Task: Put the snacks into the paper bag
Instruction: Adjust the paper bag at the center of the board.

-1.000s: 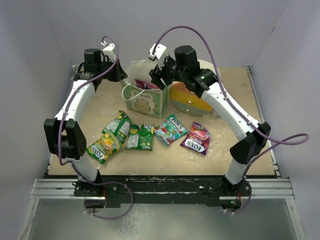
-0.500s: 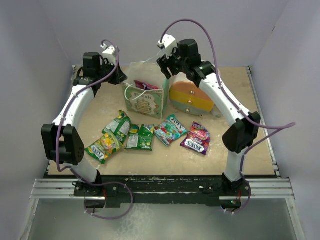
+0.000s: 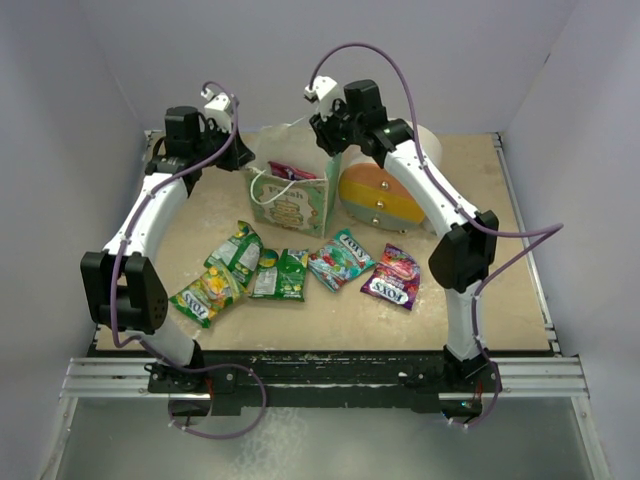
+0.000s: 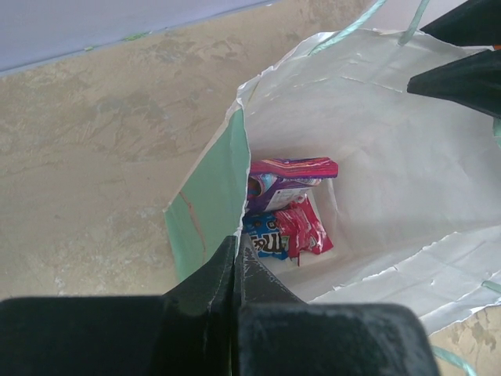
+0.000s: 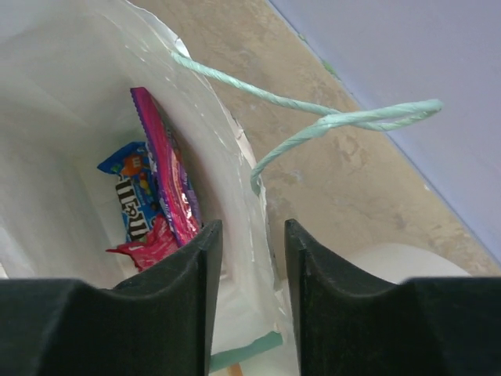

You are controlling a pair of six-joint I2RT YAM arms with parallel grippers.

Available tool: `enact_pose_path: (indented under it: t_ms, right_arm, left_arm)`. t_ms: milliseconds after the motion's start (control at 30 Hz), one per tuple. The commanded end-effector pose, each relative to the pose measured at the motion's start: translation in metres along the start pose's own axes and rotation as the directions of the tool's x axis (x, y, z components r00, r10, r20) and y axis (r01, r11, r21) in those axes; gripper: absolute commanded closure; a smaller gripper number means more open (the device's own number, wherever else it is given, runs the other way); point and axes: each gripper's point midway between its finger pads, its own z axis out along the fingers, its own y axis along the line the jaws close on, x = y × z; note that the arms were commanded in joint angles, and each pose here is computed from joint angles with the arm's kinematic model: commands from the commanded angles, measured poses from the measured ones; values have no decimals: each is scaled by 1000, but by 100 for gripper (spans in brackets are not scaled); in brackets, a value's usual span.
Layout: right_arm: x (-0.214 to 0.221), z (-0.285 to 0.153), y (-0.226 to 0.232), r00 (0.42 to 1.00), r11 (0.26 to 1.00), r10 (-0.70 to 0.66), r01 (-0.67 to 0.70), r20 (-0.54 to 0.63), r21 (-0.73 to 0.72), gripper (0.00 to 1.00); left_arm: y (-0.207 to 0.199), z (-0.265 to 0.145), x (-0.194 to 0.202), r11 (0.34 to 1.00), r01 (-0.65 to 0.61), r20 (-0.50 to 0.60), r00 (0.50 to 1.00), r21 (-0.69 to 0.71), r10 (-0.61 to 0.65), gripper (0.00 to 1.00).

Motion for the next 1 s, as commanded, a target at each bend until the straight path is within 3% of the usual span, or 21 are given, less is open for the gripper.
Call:
enact_pose_path:
  t_ms: [0,233,433,733,867,967]
  right_arm:
    - [-29,-16,-1,997,1000,-7,8,73,-17,66]
    - [-28,-16,1,997,999,-17,19,71,-29,98]
    - [-33,-21,3,996,999,-21,25,88,-39,100]
    - [-36,-32,11,995,997,-19,27,103,-77,100]
    - [-37,-35,14,995,996,-9,18,104,-89,100]
    - [-36,-37,15,995,996,-4,13,99,-93,100]
  left_arm:
    - [-15,-13,-31,995,-98,103,990,28,94,100]
    - [-16,-16,-34,992,-126,113,986,26,122,100]
    - [-19,-18,-37,988,-153,121,982,36,147,95]
    - [-40,-34,-54,946,-306,177,942,109,284,53]
    - [-43,-59,-59,914,-401,178,905,61,385,29]
    - [-36,-85,-59,906,-423,149,896,6,418,18]
